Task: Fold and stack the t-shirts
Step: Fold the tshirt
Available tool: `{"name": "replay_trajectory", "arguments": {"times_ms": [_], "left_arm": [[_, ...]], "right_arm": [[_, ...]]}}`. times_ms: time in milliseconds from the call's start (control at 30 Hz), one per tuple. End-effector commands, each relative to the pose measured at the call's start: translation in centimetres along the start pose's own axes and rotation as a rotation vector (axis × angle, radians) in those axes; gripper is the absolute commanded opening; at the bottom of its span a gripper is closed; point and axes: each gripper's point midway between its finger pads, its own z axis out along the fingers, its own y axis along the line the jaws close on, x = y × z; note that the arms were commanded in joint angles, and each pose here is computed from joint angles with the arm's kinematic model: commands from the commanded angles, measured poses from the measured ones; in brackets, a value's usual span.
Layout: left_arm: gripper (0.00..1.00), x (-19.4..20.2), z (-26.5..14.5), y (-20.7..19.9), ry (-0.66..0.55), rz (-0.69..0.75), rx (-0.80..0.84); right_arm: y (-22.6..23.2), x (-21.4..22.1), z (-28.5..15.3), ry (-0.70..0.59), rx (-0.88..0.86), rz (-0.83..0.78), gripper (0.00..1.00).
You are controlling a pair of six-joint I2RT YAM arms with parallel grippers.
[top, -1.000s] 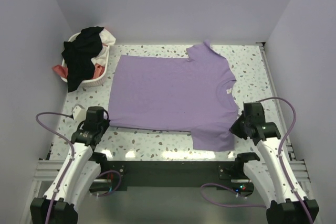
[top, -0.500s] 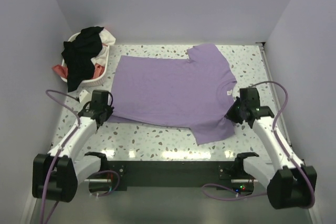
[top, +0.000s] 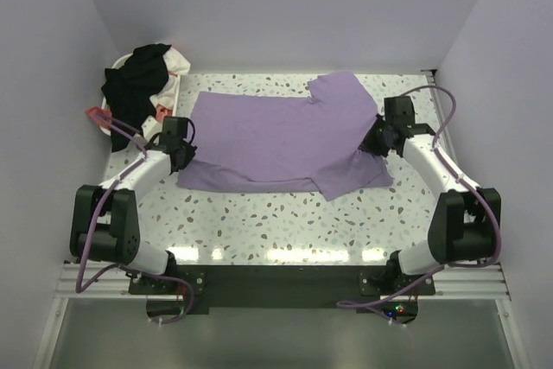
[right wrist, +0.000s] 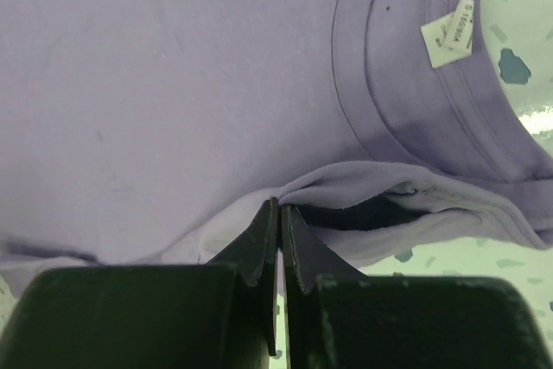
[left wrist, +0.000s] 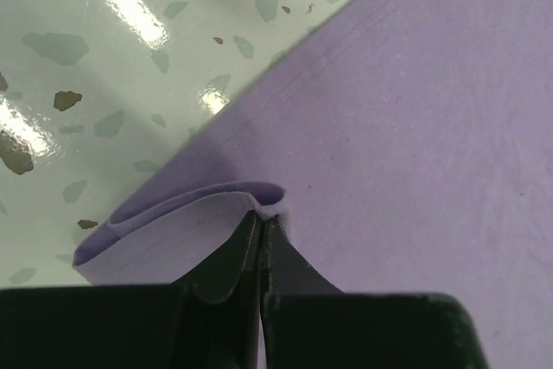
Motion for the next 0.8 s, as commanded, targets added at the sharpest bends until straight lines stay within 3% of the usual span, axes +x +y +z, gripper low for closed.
{"name": "replay_trajectory", "arguments": {"times_ms": [0, 367, 767], "left_arm": [[0.0, -1.5, 0.3, -1.9, -0.036, -0.024, 0.029], [0.0, -3.6, 0.8, -0.6, -0.054, -0.031, 0.015], [0.0, -4.4, 1.6, -2.0, -0.046, -0.018, 0.042]], "right_arm": [[1.5, -1.7, 0.9, -0.013, -0.033, -0.019, 0.0], [1.0, -3.0, 1.6, -0.018, -0.054, 0.014, 0.0], [-0.8, -4.6, 2.1, -0.025, -0.08, 0.095, 0.0]]}}
